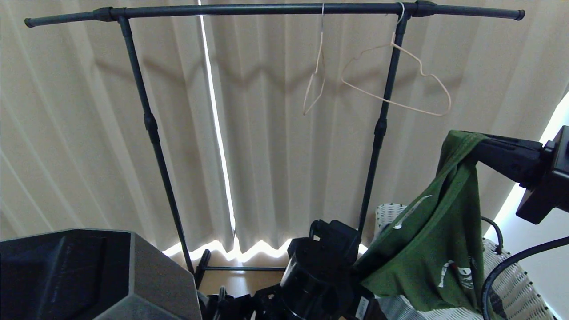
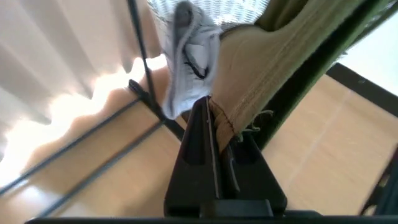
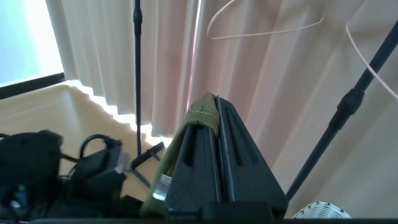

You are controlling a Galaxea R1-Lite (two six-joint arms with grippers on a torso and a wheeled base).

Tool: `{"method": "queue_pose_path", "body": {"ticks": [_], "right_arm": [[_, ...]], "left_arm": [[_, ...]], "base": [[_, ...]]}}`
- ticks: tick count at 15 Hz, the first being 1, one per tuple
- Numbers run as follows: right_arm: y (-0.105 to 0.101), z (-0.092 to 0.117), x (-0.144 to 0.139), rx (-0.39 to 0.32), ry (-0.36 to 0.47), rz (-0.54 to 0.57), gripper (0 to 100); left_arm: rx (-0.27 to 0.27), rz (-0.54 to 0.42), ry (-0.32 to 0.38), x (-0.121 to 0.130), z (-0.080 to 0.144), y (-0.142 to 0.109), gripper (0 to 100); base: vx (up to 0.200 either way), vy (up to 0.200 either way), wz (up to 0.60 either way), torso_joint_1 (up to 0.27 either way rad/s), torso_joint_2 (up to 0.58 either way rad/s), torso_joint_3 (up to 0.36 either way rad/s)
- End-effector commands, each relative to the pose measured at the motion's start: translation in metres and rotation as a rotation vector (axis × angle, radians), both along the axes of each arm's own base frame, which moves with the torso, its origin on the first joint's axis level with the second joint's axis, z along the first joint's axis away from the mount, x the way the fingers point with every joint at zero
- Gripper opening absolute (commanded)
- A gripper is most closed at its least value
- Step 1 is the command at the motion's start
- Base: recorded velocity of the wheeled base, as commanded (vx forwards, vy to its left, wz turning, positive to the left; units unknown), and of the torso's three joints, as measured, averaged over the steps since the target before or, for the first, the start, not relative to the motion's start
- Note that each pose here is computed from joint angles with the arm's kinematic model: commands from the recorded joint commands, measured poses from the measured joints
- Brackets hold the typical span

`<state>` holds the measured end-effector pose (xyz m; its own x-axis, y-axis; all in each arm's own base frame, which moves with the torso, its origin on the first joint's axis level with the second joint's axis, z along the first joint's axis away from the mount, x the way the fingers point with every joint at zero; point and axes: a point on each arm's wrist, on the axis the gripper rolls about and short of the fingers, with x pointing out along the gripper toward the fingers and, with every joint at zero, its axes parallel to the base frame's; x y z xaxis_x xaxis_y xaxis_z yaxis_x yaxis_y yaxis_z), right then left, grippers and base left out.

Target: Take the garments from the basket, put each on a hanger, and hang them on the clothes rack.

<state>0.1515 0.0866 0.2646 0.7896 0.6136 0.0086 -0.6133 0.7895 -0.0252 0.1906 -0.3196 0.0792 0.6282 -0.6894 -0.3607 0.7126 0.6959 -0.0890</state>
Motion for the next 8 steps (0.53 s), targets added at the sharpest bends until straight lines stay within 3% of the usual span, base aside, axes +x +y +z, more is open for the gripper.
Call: {"method": "queue_pose_path", "body": {"ticks": [1, 4, 5, 8], "right_arm": [[0.004, -0.004, 0.007, -0.01, 0.02, 0.001, 0], [0.009, -0.002, 0.017, -0.014, 0.027, -0.003, 0], [0.011, 0.001, 0.021, -0.011, 0.022, -0.003, 0], [0.011, 0.021, 0.022, 0.021, -0.038, -0.007, 0]], "left_arm": [[0.005, 0.026, -0.083, -0.019, 0.017, 0.039, 0], [-0.076, 0.094, -0.188, -0.02, 0.074, 0.088, 0], [-0.088, 0.146, -0.232, -0.02, 0.108, 0.121, 0], [-0.147, 0.124, -0.26, -0.032, 0.174, 0.172, 0]], "base": [[0.0, 0.0, 0.0, 0.0, 0.0, 0.0], [0.0, 0.0, 0.0, 0.0, 0.0, 0.0], [0.0, 0.0, 0.0, 0.0, 0.0, 0.0], [0.0, 0.0, 0.0, 0.0, 0.0, 0.0]]}}
